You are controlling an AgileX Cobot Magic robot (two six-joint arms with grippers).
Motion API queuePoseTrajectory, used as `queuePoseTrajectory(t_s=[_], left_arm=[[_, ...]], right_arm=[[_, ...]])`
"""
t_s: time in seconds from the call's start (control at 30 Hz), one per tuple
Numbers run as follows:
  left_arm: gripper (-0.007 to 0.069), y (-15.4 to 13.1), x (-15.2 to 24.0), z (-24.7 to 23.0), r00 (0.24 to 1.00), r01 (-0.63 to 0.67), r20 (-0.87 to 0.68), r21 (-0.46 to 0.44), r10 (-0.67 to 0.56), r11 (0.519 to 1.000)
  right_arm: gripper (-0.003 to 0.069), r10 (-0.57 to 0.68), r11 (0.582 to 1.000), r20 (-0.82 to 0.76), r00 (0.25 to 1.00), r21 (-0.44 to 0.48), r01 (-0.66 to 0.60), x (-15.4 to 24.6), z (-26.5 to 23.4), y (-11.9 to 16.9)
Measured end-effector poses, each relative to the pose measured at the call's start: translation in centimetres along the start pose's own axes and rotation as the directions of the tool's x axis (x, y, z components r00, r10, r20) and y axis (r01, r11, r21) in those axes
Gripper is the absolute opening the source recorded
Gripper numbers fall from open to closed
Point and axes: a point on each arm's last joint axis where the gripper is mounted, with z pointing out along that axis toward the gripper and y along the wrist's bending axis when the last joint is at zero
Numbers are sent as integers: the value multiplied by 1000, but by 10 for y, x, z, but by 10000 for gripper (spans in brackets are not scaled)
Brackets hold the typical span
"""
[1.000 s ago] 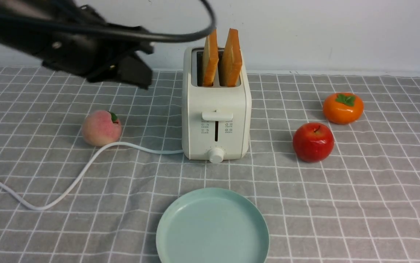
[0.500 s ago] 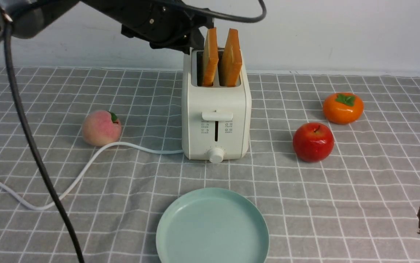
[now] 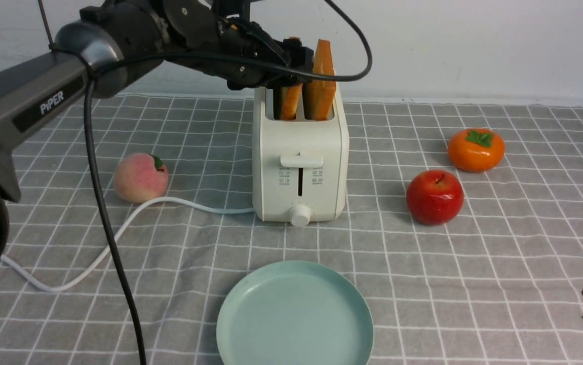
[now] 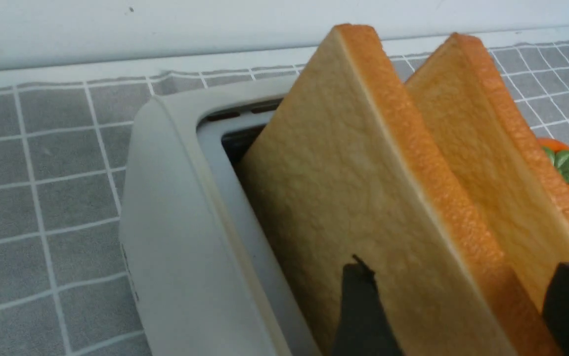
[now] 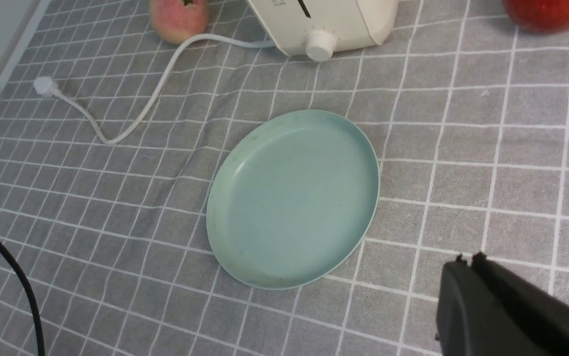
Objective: Take toasted bread from bread machine on grey coffee table place on plate.
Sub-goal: 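Reach for a toast slice standing in the toaster with the left gripper, then place the slice of bread on the plate with the left gripper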
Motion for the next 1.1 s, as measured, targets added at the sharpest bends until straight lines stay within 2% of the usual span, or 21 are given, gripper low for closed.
queuePoseTrajectory(t_s=[0.03, 0.07, 0.1, 0.13, 0.17, 0.23, 0.4, 0.57, 0.7, 0.73, 0.83, 0.97, 1.1], left_arm=[[421, 0, 0, 0, 1000, -3, 0, 0, 3, 1000], [322, 1, 2, 3, 1000, -16, -2, -2, 16, 1000], [322, 1, 2, 2, 1000, -18, -2, -2, 18, 1000], [175, 2, 2, 3, 999, -32, -4, -3, 32, 999], [116, 1, 2, 2, 999, -39, -3, -3, 39, 999], [64, 0, -1, -2, 999, -53, -1, -3, 53, 999], [89, -12, -18, -29, 995, -95, 36, 0, 95, 995], [89, -45, -59, -118, 967, -201, 153, -24, 202, 979], [89, -68, -70, -194, 976, -168, 136, -24, 170, 985], [89, -69, -69, -197, 976, -171, 132, -24, 173, 985], [89, -78, -54, -240, 997, -77, 4, -15, 77, 997], [89, -70, -17, -241, 989, -1, -149, -32, -3, 999], [89, -59, 28, -225, 963, 65, -262, -8, -65, 998]], right_arm=[[-1, 0, 1000, 1, 1000, 0, 0, 0, 0, 0], [0, 0, 1000, 2, 1000, 1, 0, 0, 0, 0], [0, 0, 1000, 3, 1000, 1, 0, 0, 0, 0], [1, 0, 1000, 4, 1000, 3, 0, -1, 0, 0], [1, 1, 1000, 4, 1000, 3, -1, -1, 0, 0], [1, 1, 1000, 4, 1000, 4, -1, -1, 1, -1], [4, 0, 1000, 3, 1000, 5, 0, -1, 1, -1], [4, 1, 1000, 4, 1000, 6, -1, -1, 1, -1], [4, 0, 1000, -1, 1000, 4, 0, -1, 1, -1], [4, 0, 1000, -1, 1000, 4, 0, -1, 1, -1], [4, 0, 1000, -8, 1000, 2, 0, 0, 1, -1], [4, -1, 1000, -23, 1000, -3, 1, 1, 1, 0], [4, -1, 1000, -35, 999, -7, 0, 3, 1, 0]])
